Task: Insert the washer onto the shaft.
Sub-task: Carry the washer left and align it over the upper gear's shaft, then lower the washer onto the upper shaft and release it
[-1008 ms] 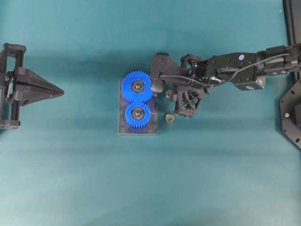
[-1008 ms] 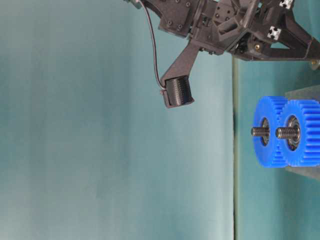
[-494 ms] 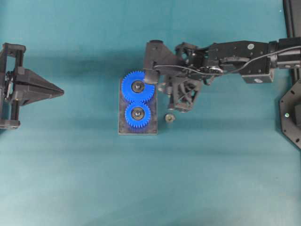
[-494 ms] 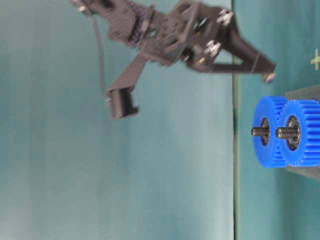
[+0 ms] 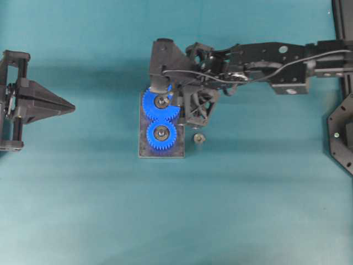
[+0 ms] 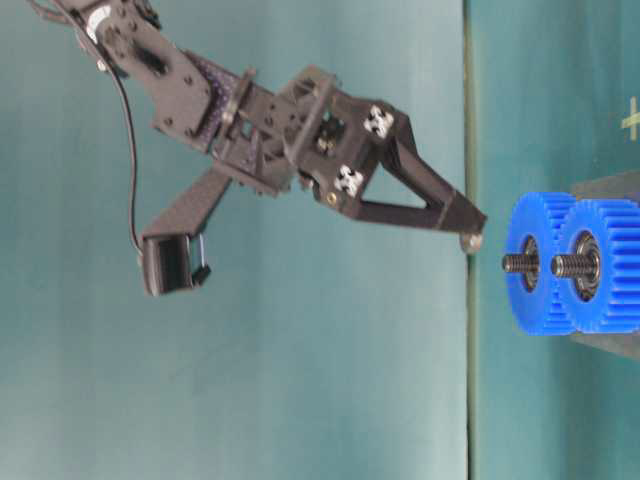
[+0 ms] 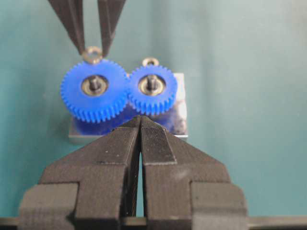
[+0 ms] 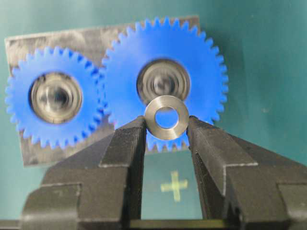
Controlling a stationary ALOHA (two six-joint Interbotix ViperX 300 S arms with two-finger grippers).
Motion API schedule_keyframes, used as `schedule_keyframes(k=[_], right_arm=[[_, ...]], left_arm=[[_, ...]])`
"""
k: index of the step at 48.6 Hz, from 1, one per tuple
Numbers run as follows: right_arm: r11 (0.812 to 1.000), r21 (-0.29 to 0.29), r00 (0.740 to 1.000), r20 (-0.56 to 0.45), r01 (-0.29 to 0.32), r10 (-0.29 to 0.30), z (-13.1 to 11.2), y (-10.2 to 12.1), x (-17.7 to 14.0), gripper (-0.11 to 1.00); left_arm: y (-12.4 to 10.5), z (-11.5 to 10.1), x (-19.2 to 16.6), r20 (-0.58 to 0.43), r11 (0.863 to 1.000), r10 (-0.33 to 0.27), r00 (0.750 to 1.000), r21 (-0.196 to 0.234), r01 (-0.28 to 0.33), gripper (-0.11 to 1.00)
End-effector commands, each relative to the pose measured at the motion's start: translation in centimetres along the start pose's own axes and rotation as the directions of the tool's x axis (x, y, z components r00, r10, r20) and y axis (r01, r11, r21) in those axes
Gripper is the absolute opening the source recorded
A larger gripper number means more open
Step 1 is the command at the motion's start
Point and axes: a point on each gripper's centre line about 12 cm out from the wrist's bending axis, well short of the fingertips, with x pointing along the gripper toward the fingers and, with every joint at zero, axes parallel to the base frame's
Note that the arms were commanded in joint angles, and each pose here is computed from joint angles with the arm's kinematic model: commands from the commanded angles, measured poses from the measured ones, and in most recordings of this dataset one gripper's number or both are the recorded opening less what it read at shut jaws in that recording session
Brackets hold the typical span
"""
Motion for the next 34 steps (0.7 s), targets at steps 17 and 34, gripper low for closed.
schedule_keyframes(k=[17,34], right_arm=[[1.000,-0.010,1.000,0.021,-0.001,0.001,1.2,0.1,0.6,0.33],[1.000,-0.014,1.000,0.021,0.002,-0.002,1.8,0.1,1.2,0.33]], left_arm=[[0.1,0.7,-0.1,0.023,1.000,0.002,1.000,-0.001,-0.002,0.00],[0.1,0.5,-0.5,0.032,1.000,0.003,0.999,-0.001,-0.003,0.00]])
